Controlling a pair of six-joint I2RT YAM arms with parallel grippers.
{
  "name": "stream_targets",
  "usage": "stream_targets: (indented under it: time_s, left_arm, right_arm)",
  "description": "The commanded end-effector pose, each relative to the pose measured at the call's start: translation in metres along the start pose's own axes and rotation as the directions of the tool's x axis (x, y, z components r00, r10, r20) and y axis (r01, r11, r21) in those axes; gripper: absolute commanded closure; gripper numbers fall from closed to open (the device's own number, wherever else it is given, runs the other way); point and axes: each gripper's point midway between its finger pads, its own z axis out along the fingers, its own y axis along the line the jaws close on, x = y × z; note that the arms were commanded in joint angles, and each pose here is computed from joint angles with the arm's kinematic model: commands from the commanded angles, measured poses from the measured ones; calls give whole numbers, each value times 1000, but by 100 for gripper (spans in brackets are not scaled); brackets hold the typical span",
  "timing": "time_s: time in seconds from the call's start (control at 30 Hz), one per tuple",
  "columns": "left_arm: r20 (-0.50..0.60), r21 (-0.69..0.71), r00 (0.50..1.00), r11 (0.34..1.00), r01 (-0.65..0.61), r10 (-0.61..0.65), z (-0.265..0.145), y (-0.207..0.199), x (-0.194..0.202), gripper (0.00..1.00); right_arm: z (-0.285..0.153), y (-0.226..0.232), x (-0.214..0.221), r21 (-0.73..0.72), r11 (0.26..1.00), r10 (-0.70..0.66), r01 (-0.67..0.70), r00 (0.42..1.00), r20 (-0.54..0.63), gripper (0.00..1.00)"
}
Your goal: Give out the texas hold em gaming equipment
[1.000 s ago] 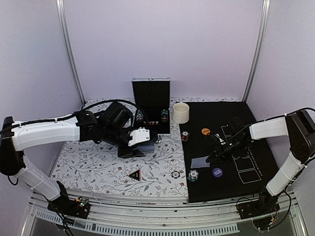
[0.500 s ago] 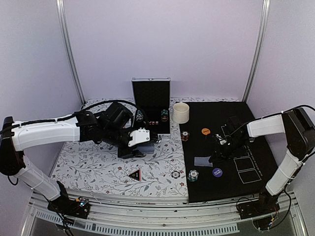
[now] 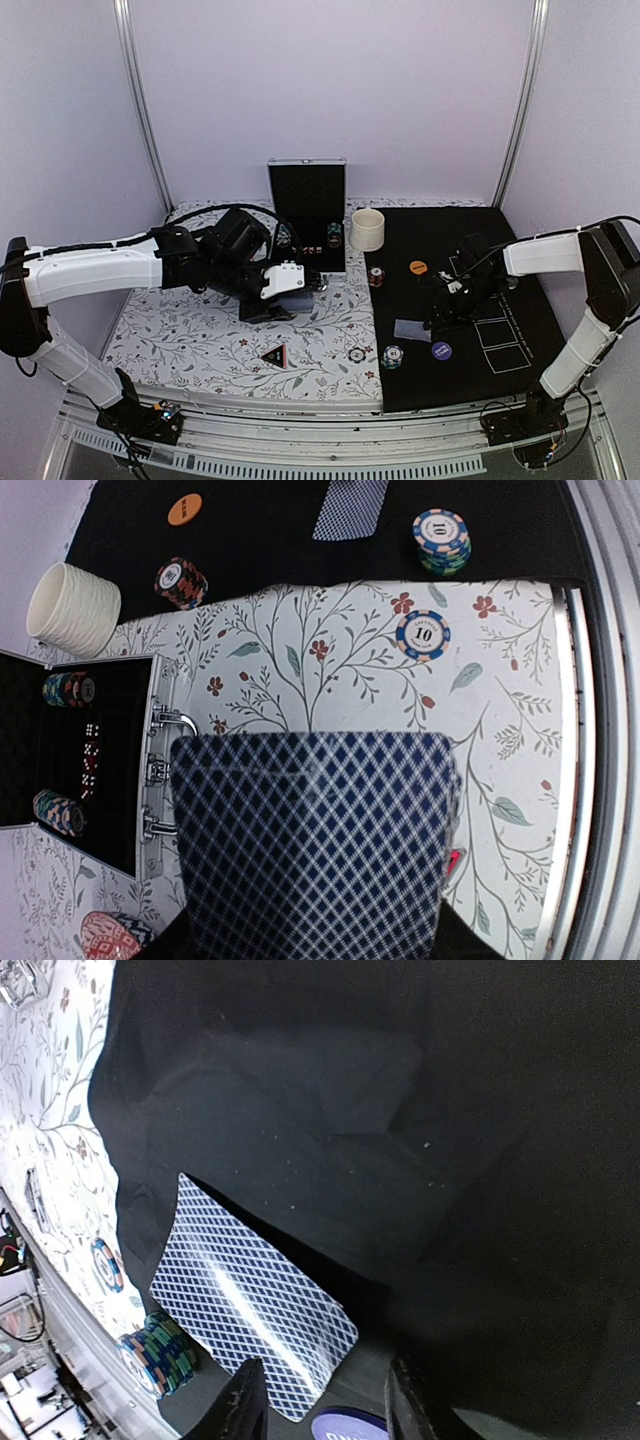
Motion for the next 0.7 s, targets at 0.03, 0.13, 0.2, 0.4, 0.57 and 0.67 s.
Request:
stream_targets:
  time_s: [0.03, 0.13, 0.2, 0.4, 0.57, 0.67]
  left_arm:
    - [11, 20, 1000, 999, -27, 27, 1, -10, -4, 48]
    - [13, 19, 999, 999, -30, 30, 0, -11, -4, 47]
    - [12, 20, 999, 999, -32, 32, 0, -11, -4, 47]
    - [16, 20, 999, 999, -34, 34, 0, -11, -6, 47]
    - [21, 22, 999, 999, -34, 34, -1, -12, -8, 47]
    - [29, 18, 999, 999, -35, 34, -3, -12, -10, 47]
  right_arm:
    - [-35, 4, -18, 118, 992, -42, 33, 997, 71, 51]
    - [-53, 34, -34, 138, 985, -118, 100, 984, 132, 36]
    - [-61, 85, -43, 36, 975, -221, 218, 957, 188, 21]
    - [-73, 252, -33, -373, 747, -404, 550, 821, 403, 1]
    - [-49, 312, -25, -494, 636, -419, 593, 803, 424, 1]
    - [-32, 316, -29, -505, 649, -412, 569, 821, 396, 1]
